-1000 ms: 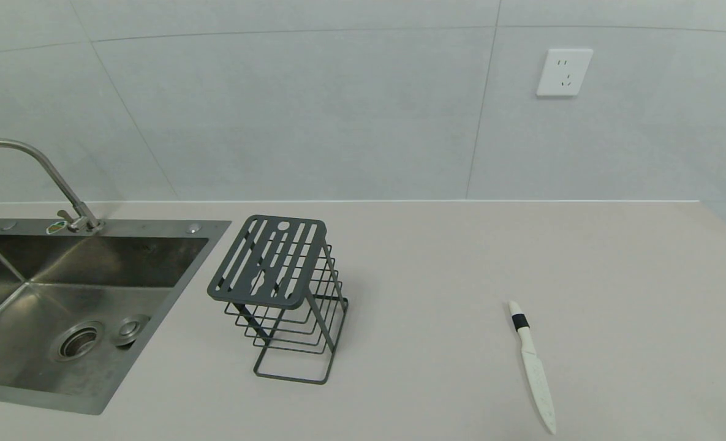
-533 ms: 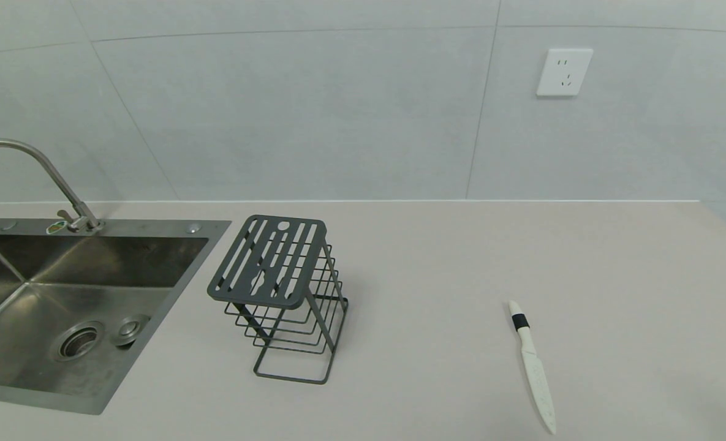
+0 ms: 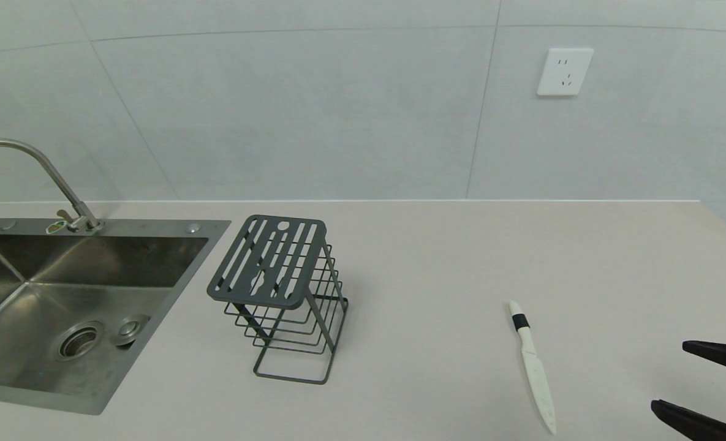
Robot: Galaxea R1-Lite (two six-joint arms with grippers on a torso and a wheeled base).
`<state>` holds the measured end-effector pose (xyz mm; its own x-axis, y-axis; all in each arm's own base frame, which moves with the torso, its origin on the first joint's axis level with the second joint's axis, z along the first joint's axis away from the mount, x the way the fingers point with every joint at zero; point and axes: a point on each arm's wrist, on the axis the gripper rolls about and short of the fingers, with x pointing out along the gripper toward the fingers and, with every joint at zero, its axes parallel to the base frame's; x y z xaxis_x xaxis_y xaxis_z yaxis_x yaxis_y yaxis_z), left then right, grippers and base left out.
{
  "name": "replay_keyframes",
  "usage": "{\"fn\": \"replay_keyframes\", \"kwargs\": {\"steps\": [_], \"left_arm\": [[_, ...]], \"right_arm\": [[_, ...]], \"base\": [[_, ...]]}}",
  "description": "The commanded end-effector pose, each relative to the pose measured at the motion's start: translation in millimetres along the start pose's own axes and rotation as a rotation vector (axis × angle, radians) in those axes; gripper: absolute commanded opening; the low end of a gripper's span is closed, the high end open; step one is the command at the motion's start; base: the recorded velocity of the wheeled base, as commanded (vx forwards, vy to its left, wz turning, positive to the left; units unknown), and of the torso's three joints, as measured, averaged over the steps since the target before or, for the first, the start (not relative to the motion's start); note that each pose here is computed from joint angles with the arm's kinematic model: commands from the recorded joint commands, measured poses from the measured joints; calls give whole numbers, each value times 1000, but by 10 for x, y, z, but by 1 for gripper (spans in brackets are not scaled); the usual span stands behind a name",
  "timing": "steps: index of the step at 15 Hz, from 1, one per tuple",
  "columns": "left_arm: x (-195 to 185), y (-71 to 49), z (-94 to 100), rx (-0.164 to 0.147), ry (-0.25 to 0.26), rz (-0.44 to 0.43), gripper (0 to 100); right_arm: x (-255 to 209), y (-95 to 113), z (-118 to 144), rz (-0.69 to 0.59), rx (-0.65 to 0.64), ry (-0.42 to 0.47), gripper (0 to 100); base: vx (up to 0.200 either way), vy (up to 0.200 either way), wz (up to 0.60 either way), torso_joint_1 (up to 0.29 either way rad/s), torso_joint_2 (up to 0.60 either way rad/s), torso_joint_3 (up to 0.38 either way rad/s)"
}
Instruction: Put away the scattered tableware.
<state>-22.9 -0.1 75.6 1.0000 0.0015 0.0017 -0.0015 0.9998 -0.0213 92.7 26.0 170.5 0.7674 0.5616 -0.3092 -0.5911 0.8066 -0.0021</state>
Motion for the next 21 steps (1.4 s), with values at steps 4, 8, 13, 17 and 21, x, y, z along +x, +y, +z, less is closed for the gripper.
{"fn": "replay_keyframes", "kwargs": {"steps": [4,8,13,17,21], "left_arm": [[1,0,-1,0,2,0,100],[1,0,-1,0,2,0,100],[1,0,-1,0,2,0,100],[1,0,-1,0,2,0,100],[1,0,-1,0,2,0,100]], "right_arm": [[344,-136,-24,33,40,95,100],[675,-144,-7,94,27,146,100],[894,-61,-85,71,1,227,100],[996,4,-136,-2,-21,287,100],[1055,16,-174,-33,-22,322,100]], "base": [[0,0,0,0,0,0],[0,0,0,0,0,0],[0,0,0,0,0,0],[0,0,0,0,0,0],[0,0,0,0,0,0]]}}
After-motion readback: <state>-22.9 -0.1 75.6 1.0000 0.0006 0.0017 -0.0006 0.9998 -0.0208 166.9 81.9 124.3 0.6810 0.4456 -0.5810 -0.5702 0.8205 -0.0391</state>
